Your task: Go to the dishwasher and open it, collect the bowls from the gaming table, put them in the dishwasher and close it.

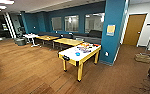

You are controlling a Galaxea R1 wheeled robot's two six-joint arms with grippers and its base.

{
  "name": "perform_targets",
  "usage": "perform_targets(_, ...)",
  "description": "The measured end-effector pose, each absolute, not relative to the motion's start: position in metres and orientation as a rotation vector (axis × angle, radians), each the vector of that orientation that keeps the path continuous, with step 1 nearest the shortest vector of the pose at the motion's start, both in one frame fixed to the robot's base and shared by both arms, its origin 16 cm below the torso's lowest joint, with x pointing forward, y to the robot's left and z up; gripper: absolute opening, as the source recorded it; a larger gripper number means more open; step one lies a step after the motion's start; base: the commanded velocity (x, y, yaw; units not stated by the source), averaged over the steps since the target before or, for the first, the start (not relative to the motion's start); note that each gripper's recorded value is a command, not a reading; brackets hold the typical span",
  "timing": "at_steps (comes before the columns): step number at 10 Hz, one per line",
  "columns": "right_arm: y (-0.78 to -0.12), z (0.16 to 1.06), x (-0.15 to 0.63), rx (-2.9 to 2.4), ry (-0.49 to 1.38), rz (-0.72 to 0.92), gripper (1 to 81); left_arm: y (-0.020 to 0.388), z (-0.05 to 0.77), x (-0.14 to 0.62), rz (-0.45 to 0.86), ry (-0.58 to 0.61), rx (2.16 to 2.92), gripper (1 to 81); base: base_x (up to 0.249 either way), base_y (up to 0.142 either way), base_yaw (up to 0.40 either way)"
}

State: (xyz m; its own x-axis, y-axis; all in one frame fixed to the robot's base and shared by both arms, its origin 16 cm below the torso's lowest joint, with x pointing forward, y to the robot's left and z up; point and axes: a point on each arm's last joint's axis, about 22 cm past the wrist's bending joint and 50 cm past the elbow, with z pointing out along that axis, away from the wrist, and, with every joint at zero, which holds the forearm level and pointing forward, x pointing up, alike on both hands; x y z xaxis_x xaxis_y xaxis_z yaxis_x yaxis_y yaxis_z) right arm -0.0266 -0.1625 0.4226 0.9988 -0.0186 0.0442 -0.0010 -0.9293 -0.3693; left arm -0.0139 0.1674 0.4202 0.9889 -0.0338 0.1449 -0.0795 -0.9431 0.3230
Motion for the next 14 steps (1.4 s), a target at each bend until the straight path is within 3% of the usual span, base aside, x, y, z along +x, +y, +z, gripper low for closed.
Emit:
perform_targets(10,-0.163,0.422,-0.032,-2.763,0.013,-0.06,81.1,0.166,0.42,-0.019,0.194,-0.081,2.798,81.1,0.108,0.0,0.0)
perform_targets(14,-0.164,0.422,-0.028,-2.767,0.013,-0.066,81.1,0.163,0.421,-0.018,0.195,-0.08,2.794,81.1,0.135,0.061,0.0)
